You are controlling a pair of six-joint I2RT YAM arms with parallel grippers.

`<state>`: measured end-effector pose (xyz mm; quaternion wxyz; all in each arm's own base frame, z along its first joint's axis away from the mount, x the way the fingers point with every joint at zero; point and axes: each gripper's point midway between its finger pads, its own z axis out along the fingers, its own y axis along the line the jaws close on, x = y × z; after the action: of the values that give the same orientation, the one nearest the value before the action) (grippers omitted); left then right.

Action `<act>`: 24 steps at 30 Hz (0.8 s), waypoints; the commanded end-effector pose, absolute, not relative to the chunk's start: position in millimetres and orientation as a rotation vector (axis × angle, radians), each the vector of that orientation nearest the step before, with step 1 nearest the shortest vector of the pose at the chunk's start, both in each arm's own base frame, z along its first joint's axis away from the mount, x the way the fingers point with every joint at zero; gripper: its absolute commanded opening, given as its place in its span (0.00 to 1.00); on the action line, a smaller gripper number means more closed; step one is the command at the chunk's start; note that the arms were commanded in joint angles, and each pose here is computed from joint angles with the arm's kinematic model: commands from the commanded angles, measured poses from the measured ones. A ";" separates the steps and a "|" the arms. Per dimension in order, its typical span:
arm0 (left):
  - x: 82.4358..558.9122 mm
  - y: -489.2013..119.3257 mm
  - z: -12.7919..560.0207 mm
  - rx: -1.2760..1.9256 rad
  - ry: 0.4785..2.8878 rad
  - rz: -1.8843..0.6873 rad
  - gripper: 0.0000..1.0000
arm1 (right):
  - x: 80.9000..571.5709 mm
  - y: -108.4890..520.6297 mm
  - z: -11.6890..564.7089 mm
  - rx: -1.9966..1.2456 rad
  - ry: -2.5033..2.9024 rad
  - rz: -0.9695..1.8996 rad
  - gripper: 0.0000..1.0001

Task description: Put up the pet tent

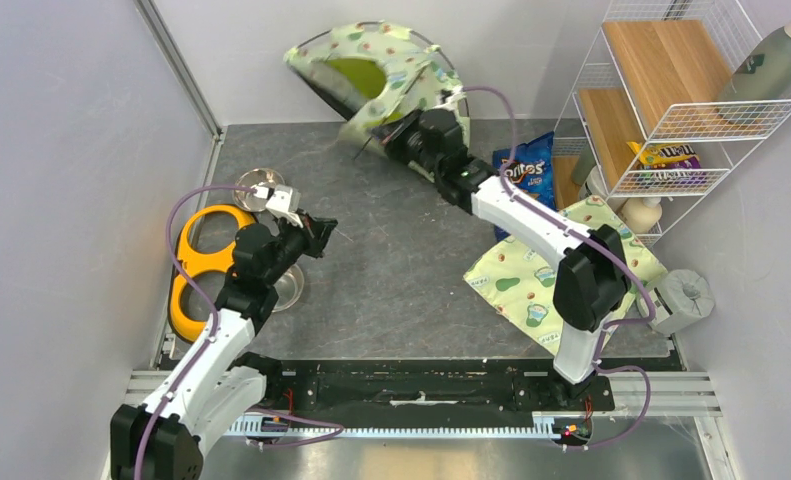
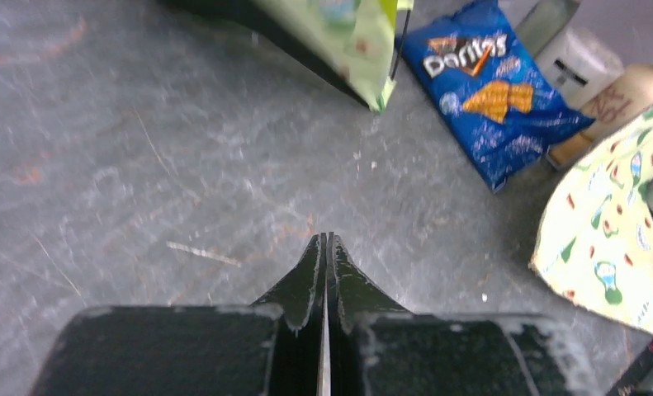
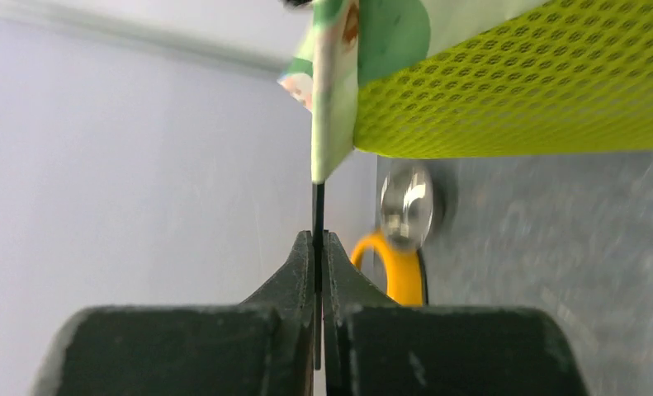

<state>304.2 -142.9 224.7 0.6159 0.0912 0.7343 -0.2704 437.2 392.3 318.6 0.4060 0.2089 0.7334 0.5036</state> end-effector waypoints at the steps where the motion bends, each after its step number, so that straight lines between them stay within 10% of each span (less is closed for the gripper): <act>1: 289.6 -143.7 190.6 0.193 1.813 -0.657 0.02 | 523.7 276.1 350.3 0.815 1.528 1.006 0.00; 13: 331.6 -155.8 247.5 0.177 1.698 -0.679 0.05 | 515.2 291.7 327.2 0.758 1.631 1.041 0.00; 17: 364.1 -156.7 276.1 0.205 1.649 -0.608 0.55 | 513.1 296.2 326.0 0.731 1.654 1.052 0.00; 24: 442.1 -179.3 303.0 0.373 1.589 -0.525 0.82 | 509.6 300.7 327.7 0.705 1.673 1.070 0.00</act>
<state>403.3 -169.2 279.4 0.6216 0.1059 0.7317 -0.2588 501.9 315.9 351.0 0.4848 0.2917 0.6640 0.4888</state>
